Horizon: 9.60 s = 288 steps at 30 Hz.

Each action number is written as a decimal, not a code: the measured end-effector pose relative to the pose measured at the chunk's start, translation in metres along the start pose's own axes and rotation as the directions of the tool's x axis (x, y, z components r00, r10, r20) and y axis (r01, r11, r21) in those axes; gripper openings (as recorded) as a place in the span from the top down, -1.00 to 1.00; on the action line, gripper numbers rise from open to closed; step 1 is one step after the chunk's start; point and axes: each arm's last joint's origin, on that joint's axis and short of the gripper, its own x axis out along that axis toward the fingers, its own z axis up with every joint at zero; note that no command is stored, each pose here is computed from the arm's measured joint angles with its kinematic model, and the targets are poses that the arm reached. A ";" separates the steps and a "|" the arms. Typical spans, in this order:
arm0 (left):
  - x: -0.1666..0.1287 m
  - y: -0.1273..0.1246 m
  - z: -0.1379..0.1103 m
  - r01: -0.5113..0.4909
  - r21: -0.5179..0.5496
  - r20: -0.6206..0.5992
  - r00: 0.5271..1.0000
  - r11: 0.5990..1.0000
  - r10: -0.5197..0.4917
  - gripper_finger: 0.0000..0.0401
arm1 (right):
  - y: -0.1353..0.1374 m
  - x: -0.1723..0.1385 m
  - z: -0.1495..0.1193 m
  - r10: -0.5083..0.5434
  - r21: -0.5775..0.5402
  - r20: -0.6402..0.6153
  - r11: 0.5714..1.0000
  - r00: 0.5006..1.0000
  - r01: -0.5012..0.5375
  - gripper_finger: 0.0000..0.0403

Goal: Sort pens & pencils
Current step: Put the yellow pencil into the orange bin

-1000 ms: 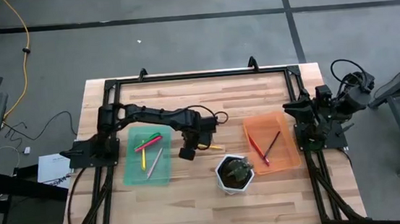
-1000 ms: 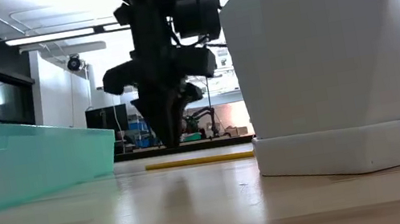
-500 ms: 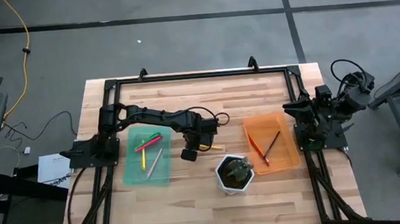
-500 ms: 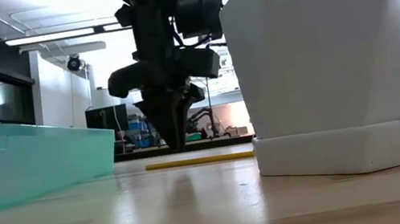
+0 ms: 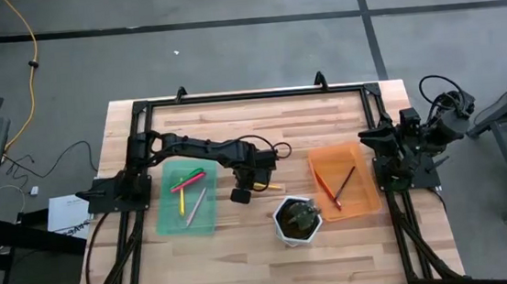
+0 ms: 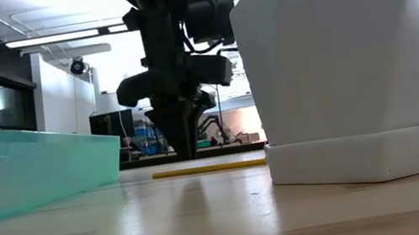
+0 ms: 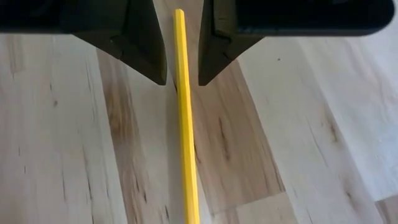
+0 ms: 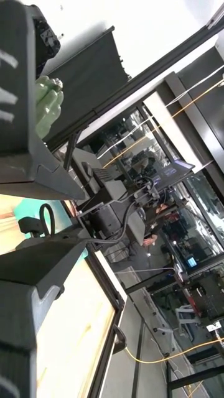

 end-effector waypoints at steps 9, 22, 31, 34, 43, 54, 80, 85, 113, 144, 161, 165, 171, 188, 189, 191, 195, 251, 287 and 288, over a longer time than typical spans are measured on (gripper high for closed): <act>0.015 0.000 0.000 0.018 -0.015 -0.038 0.999 1.000 -0.019 0.60 | 0.000 0.000 0.000 0.008 0.006 -0.003 1.000 1.000 -0.008 0.49; 0.015 0.001 0.001 -0.006 -0.015 -0.029 1.000 1.000 0.006 0.60 | 0.000 0.000 0.000 0.010 0.007 -0.005 1.000 1.000 -0.010 0.49; 0.015 0.002 0.003 -0.014 -0.024 -0.013 1.000 1.000 0.013 0.60 | 0.000 0.000 -0.001 0.008 0.004 -0.010 1.000 1.000 -0.008 0.49; 0.015 0.003 0.002 -0.006 -0.035 -0.011 1.000 0.999 0.005 0.60 | 0.000 0.000 -0.001 0.008 0.002 -0.010 1.000 1.000 -0.008 0.49; 0.014 0.003 0.001 0.010 -0.032 -0.016 1.000 0.999 -0.011 0.60 | 0.000 0.000 -0.001 0.008 0.003 -0.010 1.000 1.000 -0.008 0.49; 0.014 0.003 0.001 0.016 -0.051 -0.011 1.000 0.999 -0.016 0.60 | 0.000 0.000 -0.001 0.007 0.004 -0.011 1.000 1.000 -0.007 0.49; 0.019 -0.002 0.002 -0.011 -0.041 -0.025 1.000 0.999 0.010 0.60 | 0.000 0.000 -0.001 0.010 0.008 -0.016 1.000 1.000 -0.010 0.49; 0.019 -0.001 0.002 -0.014 -0.045 -0.024 1.000 0.999 0.013 0.62 | 0.000 0.000 -0.001 0.011 0.008 -0.016 1.000 1.000 -0.011 0.49; 0.018 -0.001 0.003 -0.010 -0.045 -0.007 1.000 0.999 0.010 0.91 | 0.000 0.000 -0.001 0.011 0.008 -0.016 1.000 1.000 -0.011 0.49; 0.018 -0.001 0.003 0.004 -0.042 -0.004 1.000 0.999 -0.004 0.95 | 0.000 0.000 -0.001 0.002 0.007 -0.012 1.000 1.000 -0.002 0.49; 0.013 -0.002 0.003 0.006 -0.038 0.006 1.000 0.999 -0.006 0.96 | 0.000 0.000 -0.001 0.001 0.008 -0.012 1.000 1.000 -0.001 0.49; 0.003 0.000 0.007 -0.020 -0.012 0.019 1.000 1.000 0.021 0.95 | 0.000 0.000 -0.001 0.001 0.006 -0.012 1.000 1.000 0.000 0.49; -0.009 0.002 0.012 -0.060 0.023 0.008 0.998 0.998 0.060 0.96 | 0.000 0.000 -0.001 0.001 0.007 -0.012 1.000 1.000 -0.001 0.49; -0.063 0.039 0.023 -0.145 -0.002 0.059 0.988 0.989 0.145 0.93 | 0.000 0.000 -0.001 0.001 0.007 -0.011 1.000 1.000 -0.001 0.49; -0.068 0.040 0.025 -0.151 0.003 0.072 0.986 0.988 0.151 0.94 | 0.000 0.000 -0.001 0.001 0.007 -0.011 1.000 1.000 -0.001 0.49; -0.079 0.044 0.028 -0.172 0.008 0.100 0.980 0.985 0.170 0.94 | 0.000 0.000 -0.001 0.001 0.007 -0.012 1.000 1.000 -0.001 0.49; -0.103 0.049 0.034 -0.222 0.023 0.149 0.965 0.975 0.216 0.93 | 0.000 0.000 -0.001 0.001 0.007 -0.012 1.000 1.000 -0.001 0.49; -0.320 0.033 -0.015 -0.361 -0.169 0.661 0.649 0.917 0.377 0.93 | 0.021 0.057 0.009 -0.238 -0.243 0.144 0.932 0.961 0.267 0.49; -0.357 0.018 -0.040 -0.390 -0.200 0.744 0.537 0.899 0.398 0.93 | 0.038 0.207 0.116 -0.063 -0.548 -0.028 0.835 0.998 0.037 0.49; -0.357 0.018 -0.040 -0.389 -0.199 0.744 0.537 0.899 0.397 0.93 | 0.038 0.208 0.117 -0.061 -0.554 -0.028 0.832 0.998 0.036 0.49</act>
